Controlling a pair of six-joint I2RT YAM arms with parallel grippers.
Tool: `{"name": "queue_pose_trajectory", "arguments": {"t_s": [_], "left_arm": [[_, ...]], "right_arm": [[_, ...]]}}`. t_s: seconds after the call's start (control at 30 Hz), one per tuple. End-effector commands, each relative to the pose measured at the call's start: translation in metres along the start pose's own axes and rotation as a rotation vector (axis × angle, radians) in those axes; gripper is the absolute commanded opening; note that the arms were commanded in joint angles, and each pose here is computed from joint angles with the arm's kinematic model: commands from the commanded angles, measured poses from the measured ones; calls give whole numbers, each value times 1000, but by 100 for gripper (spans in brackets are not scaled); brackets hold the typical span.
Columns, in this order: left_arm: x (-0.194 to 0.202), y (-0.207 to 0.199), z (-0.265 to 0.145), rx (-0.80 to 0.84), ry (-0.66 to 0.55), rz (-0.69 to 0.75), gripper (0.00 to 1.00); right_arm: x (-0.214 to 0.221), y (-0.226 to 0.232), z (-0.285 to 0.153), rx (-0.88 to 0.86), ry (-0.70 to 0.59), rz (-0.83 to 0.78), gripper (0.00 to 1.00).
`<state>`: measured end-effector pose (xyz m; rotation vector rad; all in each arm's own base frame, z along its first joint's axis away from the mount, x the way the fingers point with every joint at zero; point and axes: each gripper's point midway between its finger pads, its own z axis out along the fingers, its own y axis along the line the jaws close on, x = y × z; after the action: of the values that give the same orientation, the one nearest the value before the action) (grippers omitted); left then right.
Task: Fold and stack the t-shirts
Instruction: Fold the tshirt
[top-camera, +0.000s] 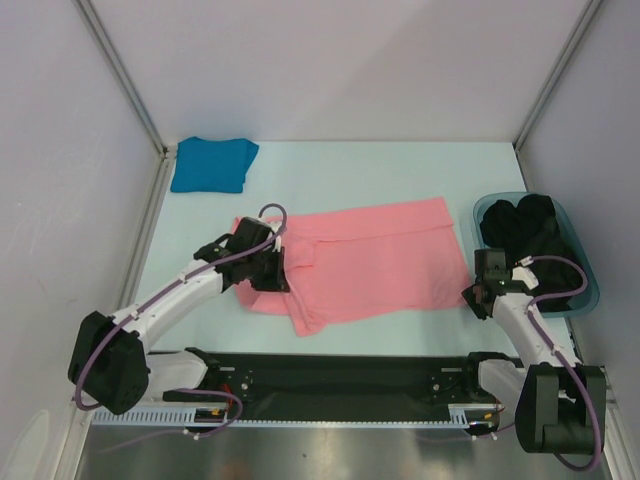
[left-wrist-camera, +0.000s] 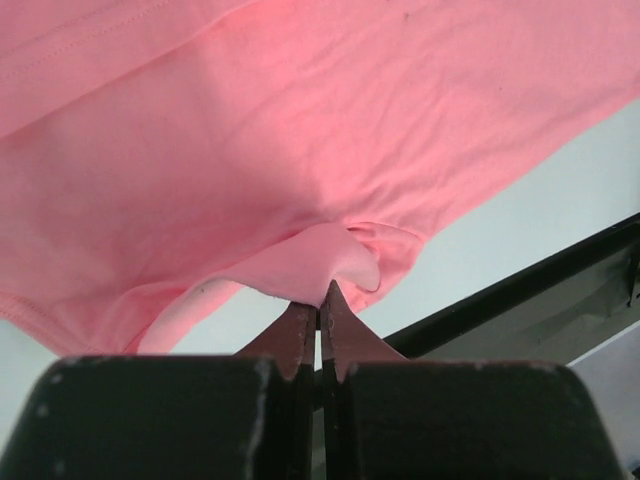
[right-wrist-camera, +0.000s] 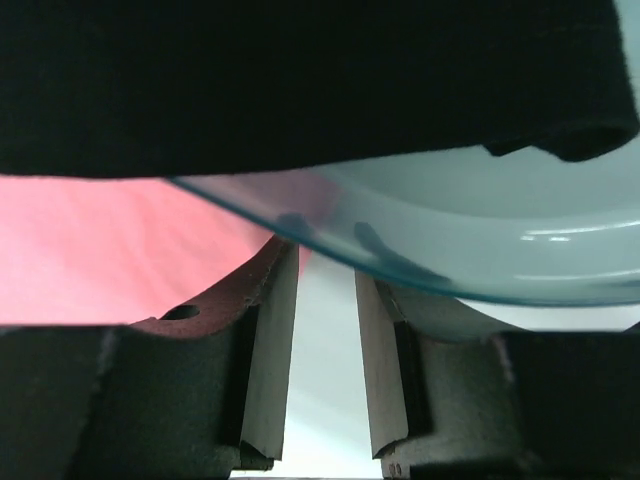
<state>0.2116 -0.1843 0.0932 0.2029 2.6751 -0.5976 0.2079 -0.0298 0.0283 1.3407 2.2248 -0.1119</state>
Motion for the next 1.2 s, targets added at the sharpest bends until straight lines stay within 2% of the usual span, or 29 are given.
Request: {"name": "queue_pose_trajectory", "arguments": {"t_s": [0.0,0.2,0.47,0.5,0.6,0.63,0.8,0.93,1.17], "left_arm": [[-7,-5,-8,54,-37,41,0],[-6,-3,-13,58,-42,43,0],[2,3,-20,46,-51,24,1],[1,2,-22,49,-56,21,0],[2,2,-27,49,-68,-5,0],[2,1,-29,49,-71,-9,0],[9,2,-44,41,-98,-56,0],[24,8,-49,18,-70,-117,0],[30,12,-64,-15,-100,-176,0]], "right_arm": [[-16,-3,9,29,-101,72,34],[-12,-2,16,31,-92,82,34],[-13,3,22,57,-71,21,24],[-12,3,22,57,-67,15,21],[-13,7,18,40,-63,-3,3],[-13,8,15,33,-61,-15,1],[-14,5,-7,37,-26,-114,0],[9,6,-27,22,89,-227,0],[6,19,-46,-18,135,-273,0]]}}
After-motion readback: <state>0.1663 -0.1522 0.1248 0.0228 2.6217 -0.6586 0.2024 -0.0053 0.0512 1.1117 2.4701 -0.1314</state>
